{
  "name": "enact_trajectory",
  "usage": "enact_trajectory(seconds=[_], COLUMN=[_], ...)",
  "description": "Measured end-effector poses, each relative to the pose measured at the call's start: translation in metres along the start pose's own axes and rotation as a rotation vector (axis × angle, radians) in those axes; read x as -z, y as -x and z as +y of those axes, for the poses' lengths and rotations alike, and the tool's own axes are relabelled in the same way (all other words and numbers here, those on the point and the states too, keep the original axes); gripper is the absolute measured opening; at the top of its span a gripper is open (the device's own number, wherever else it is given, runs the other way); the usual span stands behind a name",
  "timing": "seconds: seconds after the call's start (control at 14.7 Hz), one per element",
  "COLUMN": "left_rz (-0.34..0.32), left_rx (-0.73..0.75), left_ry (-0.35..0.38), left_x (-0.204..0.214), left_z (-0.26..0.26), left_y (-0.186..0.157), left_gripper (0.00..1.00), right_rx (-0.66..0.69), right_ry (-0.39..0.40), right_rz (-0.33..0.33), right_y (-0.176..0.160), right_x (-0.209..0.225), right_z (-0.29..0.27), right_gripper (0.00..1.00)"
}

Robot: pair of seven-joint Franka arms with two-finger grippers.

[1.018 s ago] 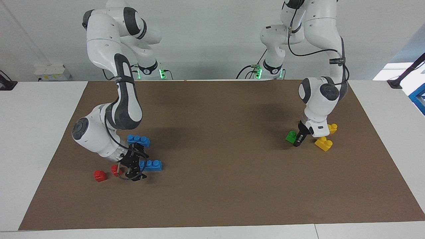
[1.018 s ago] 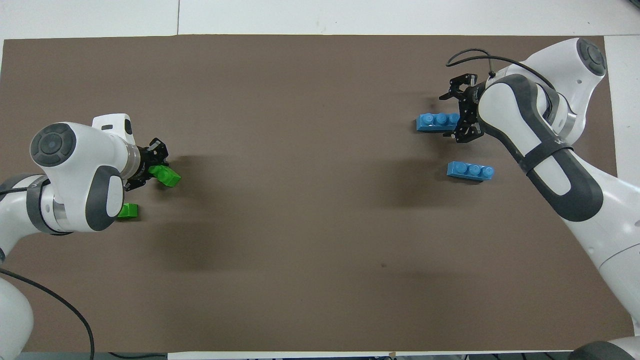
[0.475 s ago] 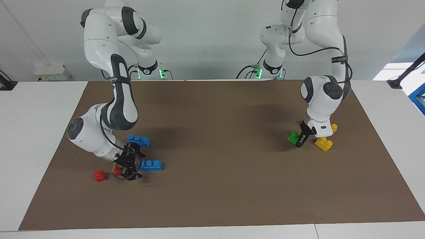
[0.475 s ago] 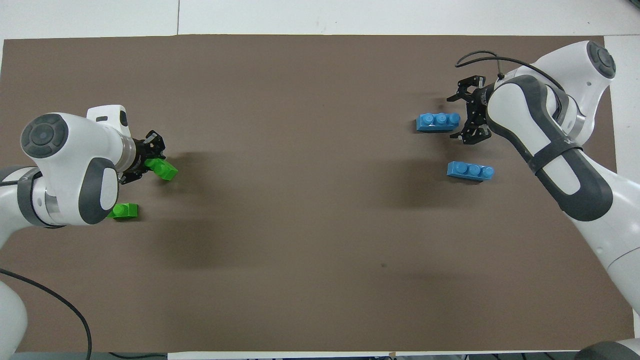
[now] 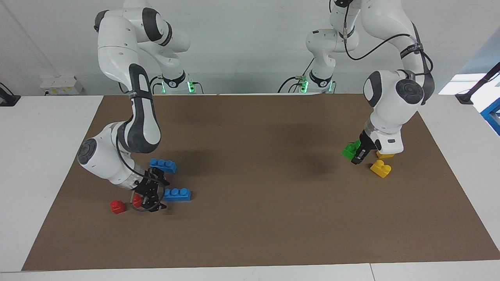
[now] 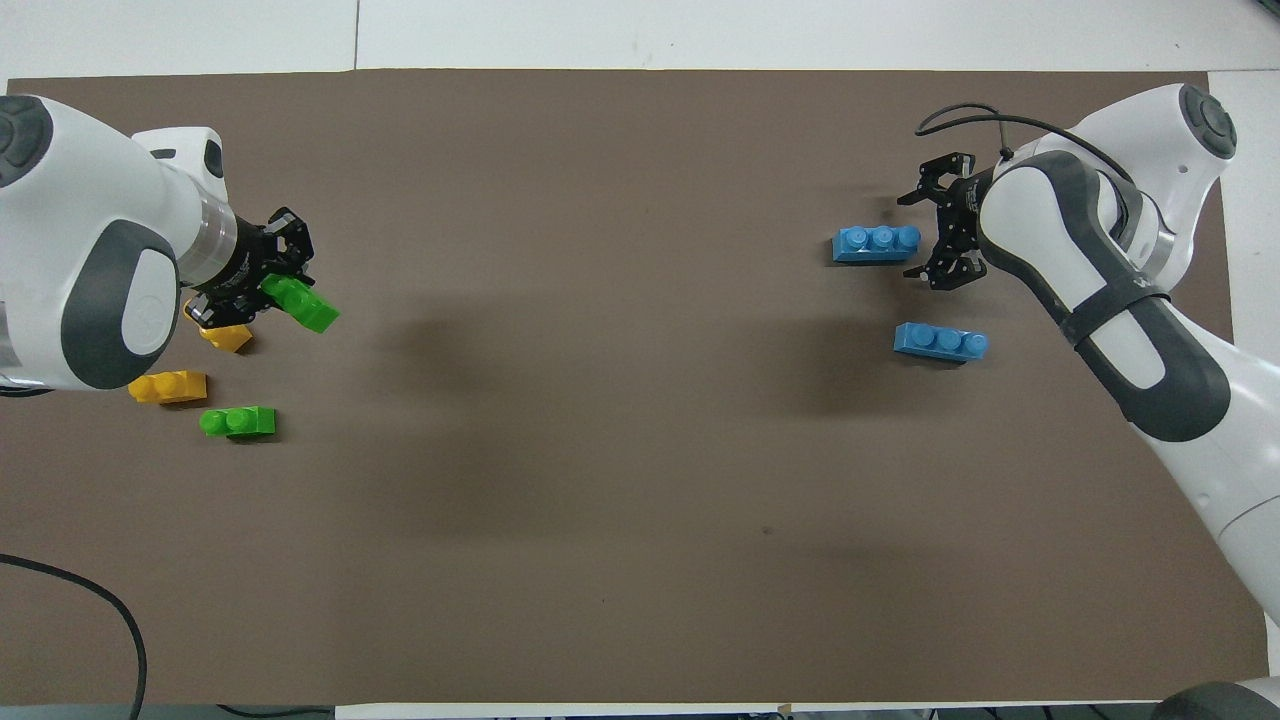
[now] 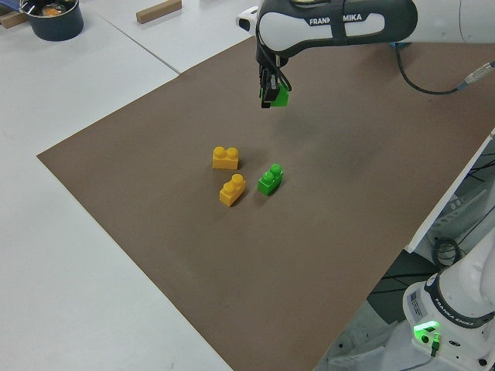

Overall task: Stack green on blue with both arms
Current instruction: 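Lift the green brick with the left gripper while the right gripper carries the blue brick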

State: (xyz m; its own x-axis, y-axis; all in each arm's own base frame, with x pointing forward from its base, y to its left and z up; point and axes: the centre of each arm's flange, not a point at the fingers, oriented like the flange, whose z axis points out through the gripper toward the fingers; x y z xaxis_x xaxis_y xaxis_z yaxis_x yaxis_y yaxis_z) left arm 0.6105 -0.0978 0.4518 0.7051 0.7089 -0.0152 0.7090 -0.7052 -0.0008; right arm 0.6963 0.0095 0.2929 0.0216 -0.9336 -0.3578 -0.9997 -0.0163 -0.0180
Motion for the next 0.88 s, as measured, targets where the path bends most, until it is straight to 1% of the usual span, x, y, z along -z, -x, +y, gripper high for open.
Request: enact_trajectory(seconds=[0.07, 0.14, 0.27, 0.34, 0.48, 0.54, 0.61, 0.68, 0.88], left_rz=[0.0, 0.002, 0.005, 0.005, 0.004, 0.004, 0.005, 0.005, 0.006], left_rx=[0.015, 0.038, 0.107, 0.141, 0.216, 0.255, 0.29, 0.326, 0.412], left_ry=[0.003, 0.006, 0.013, 0.016, 0.016, 0.018, 0.021, 0.024, 0.035], left_x=[0.012, 0.02, 0.031, 0.036, 0.045, 0.048, 0.05, 0.052, 0.059], left_z=[0.008, 0.018, 0.037, 0.043, 0.053, 0.057, 0.062, 0.065, 0.072], left_y=[0.012, 0.025, 0.053, 0.063, 0.081, 0.089, 0.097, 0.105, 0.123], left_gripper=[0.34, 0.34, 0.34, 0.34, 0.34, 0.34, 0.34, 0.34, 0.34], right_rx=[0.0, 0.0, -0.001, -0.004, -0.013, -0.014, -0.009, -0.001, 0.013], right_ry=[0.0, -0.001, -0.001, -0.001, -0.004, -0.004, -0.004, -0.004, -0.003], right_rz=[0.0, 0.0, 0.0, 0.0, 0.0, 0.0, 0.0, 0.0, -0.001], right_y=[0.0, 0.0, -0.001, -0.003, -0.01, -0.012, -0.013, -0.013, -0.011], right_x=[0.0, 0.0, 0.001, 0.001, 0.004, 0.005, 0.005, 0.005, 0.005], right_z=[0.0, 0.0, 0.0, 0.0, 0.0, 0.001, 0.001, 0.001, 0.001], right_gripper=[0.93, 0.82, 0.79, 0.71, 0.51, 0.51, 0.44, 0.34, 0.34])
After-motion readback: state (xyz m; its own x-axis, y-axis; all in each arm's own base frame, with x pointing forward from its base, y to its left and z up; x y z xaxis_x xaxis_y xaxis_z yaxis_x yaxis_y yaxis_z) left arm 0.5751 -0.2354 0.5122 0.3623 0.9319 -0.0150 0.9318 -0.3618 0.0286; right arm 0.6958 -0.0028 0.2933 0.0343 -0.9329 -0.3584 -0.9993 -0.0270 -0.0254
